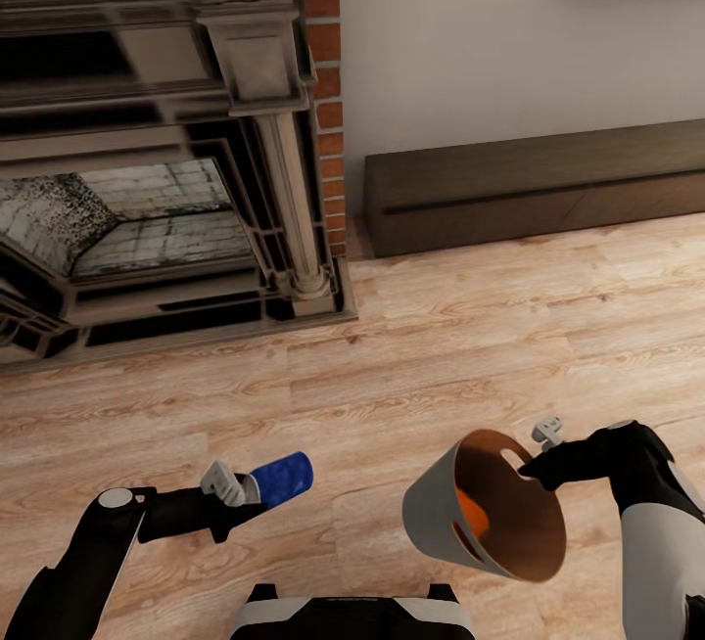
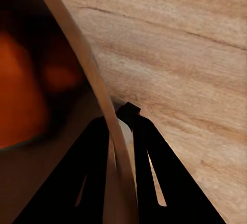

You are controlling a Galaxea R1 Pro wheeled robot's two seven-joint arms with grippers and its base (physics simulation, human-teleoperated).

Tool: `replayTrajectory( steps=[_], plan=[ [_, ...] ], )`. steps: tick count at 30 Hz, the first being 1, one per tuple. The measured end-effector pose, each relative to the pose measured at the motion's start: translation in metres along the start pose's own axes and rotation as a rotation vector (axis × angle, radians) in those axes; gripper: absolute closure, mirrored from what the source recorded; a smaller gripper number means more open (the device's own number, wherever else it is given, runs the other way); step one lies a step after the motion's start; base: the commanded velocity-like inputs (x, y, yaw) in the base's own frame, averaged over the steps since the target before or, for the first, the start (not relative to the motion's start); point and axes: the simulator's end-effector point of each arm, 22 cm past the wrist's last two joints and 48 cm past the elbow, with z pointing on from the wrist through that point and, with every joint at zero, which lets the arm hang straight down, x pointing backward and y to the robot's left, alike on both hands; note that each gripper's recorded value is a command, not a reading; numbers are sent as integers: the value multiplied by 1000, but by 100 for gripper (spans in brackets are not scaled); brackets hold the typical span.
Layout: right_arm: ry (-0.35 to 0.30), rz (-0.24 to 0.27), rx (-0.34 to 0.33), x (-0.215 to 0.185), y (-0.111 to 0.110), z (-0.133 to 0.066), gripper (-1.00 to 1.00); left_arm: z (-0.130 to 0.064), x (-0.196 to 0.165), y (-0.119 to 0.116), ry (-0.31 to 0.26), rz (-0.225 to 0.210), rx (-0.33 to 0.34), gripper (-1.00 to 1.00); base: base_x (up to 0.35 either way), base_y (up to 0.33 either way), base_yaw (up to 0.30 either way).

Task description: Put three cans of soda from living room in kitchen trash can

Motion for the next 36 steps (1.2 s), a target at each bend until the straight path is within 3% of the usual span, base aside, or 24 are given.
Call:
replayTrajectory(
  steps=[15, 20, 29, 34, 36],
  plan=[
    [2, -4, 10, 0, -1, 1, 100, 0, 0, -2, 0, -1, 7, 100, 0, 0, 0],
    [1, -6, 8, -2, 0, 2, 100, 4, 15, -2, 18, -42, 21, 100, 0, 0, 0],
    [1, -8, 3, -3, 3, 3, 100, -1, 20, -28, 39, -113, 147, 100, 0, 0, 0],
    [1, -7, 5, -3, 3, 4, 100, -6, 11, -36, 33, -124, 182, 100, 0, 0, 0],
    [5, -8, 8, -2, 3, 4, 100, -14, -3, -48, 18, -119, 225, 100, 0, 0, 0]
  ],
)
